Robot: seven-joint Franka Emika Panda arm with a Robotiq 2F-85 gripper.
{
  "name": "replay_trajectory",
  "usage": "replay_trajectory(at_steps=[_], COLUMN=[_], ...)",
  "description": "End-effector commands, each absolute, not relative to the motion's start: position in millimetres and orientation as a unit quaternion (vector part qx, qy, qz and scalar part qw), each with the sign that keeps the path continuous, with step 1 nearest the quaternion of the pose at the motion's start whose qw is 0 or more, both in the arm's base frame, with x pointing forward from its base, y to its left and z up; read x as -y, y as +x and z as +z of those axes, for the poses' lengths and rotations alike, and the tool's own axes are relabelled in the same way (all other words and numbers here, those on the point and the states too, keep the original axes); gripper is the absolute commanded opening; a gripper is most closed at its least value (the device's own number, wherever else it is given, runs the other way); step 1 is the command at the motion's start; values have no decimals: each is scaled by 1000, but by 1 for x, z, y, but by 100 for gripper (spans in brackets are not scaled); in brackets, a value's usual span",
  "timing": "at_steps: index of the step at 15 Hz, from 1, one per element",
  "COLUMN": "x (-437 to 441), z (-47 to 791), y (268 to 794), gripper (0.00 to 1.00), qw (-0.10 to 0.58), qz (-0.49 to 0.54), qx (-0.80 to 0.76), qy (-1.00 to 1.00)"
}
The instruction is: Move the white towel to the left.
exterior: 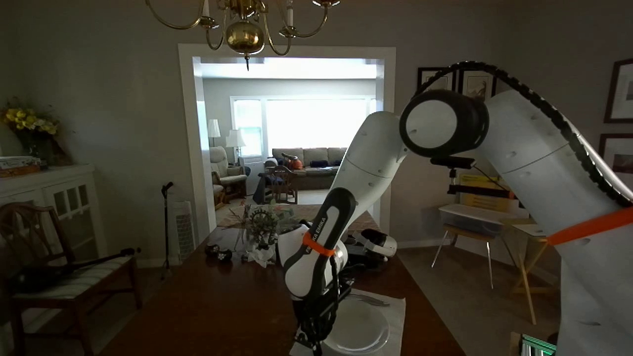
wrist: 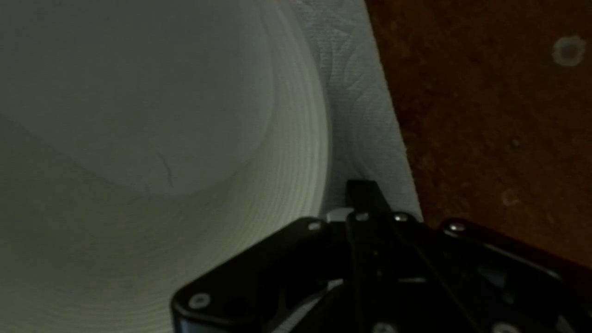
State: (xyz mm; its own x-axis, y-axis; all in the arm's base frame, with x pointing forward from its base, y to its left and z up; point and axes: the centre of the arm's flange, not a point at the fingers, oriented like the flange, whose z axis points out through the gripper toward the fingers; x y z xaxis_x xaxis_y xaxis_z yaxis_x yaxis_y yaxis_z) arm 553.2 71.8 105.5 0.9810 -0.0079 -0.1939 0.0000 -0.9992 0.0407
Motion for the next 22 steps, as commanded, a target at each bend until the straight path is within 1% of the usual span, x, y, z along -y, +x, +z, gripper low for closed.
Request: replay_trajectory(at_steps=[1, 9, 14, 22], x=[-73, -61, -59, -56], z=[94, 95, 99, 97], y=[563, 590, 604, 626], gripper=[0, 0, 0, 0], qw=[25, 22, -20, -44], qz=[-87, -76, -68, -67], qx=[1, 13, 53, 139], qy=[996, 997, 996, 987])
